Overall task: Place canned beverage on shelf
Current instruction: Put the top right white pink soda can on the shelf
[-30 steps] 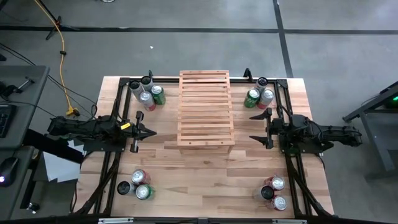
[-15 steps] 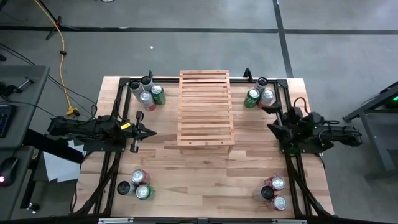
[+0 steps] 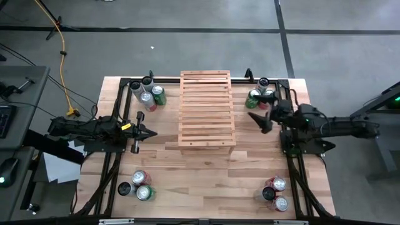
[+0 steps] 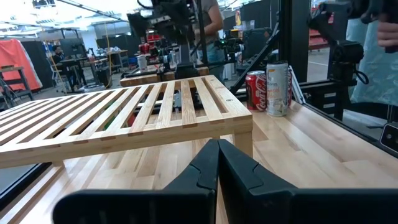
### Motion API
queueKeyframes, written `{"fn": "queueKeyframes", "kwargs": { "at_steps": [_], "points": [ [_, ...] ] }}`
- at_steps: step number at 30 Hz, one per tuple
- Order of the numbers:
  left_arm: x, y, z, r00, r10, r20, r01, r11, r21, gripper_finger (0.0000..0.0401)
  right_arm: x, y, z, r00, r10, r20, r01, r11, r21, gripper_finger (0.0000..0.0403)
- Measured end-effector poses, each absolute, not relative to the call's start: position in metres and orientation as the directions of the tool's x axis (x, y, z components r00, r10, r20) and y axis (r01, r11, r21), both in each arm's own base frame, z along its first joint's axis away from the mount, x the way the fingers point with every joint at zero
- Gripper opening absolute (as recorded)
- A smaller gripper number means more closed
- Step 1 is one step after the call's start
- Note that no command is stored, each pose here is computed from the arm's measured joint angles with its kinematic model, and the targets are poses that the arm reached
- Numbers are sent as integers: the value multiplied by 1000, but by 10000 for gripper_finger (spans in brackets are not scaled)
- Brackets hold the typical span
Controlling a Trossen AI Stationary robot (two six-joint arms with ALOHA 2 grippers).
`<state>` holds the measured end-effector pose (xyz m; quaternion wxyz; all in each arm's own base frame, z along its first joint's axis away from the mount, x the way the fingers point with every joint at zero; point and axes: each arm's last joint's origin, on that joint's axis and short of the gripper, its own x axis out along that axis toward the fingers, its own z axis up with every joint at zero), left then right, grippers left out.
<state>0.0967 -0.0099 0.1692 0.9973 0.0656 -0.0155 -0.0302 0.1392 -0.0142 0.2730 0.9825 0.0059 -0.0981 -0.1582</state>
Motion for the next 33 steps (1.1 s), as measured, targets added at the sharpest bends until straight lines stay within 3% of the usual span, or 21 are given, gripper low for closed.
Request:
{"fn": "queueKeyframes", "kwargs": {
  "at_steps": [7,10,12,15,18,27,33],
  "points": [
    [97,-10,169,998,-62,27,59,993,106,0,175,-16,288,944,-324,68,329,942,-64,398],
    [97,-10,169,998,-62,27,59,993,105,0,186,-20,294,901,-434,28,435,899,-51,398],
    [97,-10,169,998,-63,27,60,993,105,0,190,-25,299,802,-597,2,597,802,24,398],
    [97,-10,169,998,-62,27,59,993,105,0,192,-35,303,541,-838,-71,841,538,58,398],
    [97,-10,169,998,-62,27,59,993,105,0,190,-44,306,314,-941,-129,950,310,49,398],
    [97,-10,169,998,-63,27,60,993,105,0,176,-84,289,57,-891,-449,997,27,73,398],
    [97,-10,169,998,-63,27,59,993,105,0,171,-112,277,-41,-840,-541,997,-73,36,398]
  ]
}}
